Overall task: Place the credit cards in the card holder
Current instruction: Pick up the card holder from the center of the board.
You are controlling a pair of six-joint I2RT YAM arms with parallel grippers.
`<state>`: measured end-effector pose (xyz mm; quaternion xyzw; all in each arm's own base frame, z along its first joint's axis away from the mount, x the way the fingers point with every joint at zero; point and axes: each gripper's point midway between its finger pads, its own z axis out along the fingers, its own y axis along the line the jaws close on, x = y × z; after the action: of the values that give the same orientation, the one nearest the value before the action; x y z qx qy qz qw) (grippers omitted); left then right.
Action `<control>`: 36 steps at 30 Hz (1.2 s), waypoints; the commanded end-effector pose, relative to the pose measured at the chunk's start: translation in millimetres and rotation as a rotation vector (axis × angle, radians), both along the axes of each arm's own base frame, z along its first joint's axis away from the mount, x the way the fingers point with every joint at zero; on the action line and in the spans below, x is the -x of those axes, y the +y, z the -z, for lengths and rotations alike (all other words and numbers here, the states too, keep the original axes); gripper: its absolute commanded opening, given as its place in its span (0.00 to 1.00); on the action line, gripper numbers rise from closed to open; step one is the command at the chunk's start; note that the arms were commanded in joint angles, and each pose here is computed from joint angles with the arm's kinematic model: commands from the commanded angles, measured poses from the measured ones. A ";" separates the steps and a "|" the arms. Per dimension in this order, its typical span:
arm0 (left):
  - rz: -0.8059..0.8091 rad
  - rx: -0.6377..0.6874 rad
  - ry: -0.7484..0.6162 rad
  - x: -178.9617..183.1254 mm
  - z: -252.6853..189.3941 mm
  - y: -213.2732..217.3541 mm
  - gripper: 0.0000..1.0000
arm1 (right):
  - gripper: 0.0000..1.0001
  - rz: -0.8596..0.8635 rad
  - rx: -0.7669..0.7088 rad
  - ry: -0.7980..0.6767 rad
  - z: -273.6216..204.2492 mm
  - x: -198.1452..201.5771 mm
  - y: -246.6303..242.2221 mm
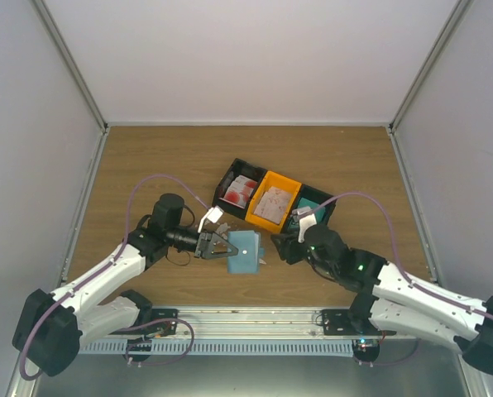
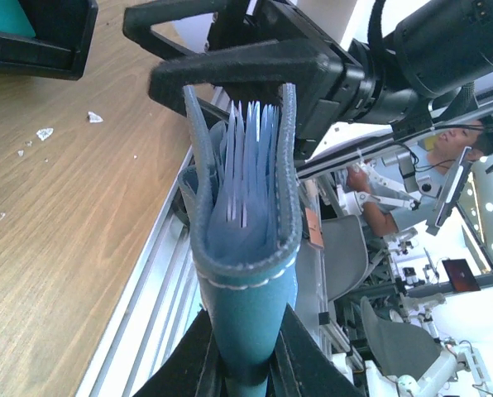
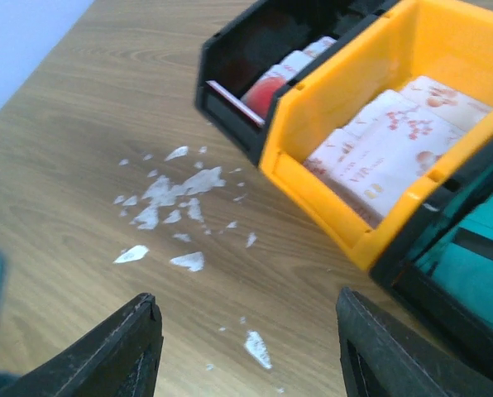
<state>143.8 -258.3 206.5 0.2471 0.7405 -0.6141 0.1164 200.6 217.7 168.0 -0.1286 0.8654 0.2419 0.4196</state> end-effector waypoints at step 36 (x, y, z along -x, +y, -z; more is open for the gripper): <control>-0.103 -0.106 0.055 -9.0 55.3 3.6 0.00 | 0.57 0.098 -0.128 0.205 25.2 10.4 1.4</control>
<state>146.4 -254.1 177.8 0.2206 0.7650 -0.5942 0.1139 201.8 213.7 150.2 -0.0443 0.8817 0.2612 0.3904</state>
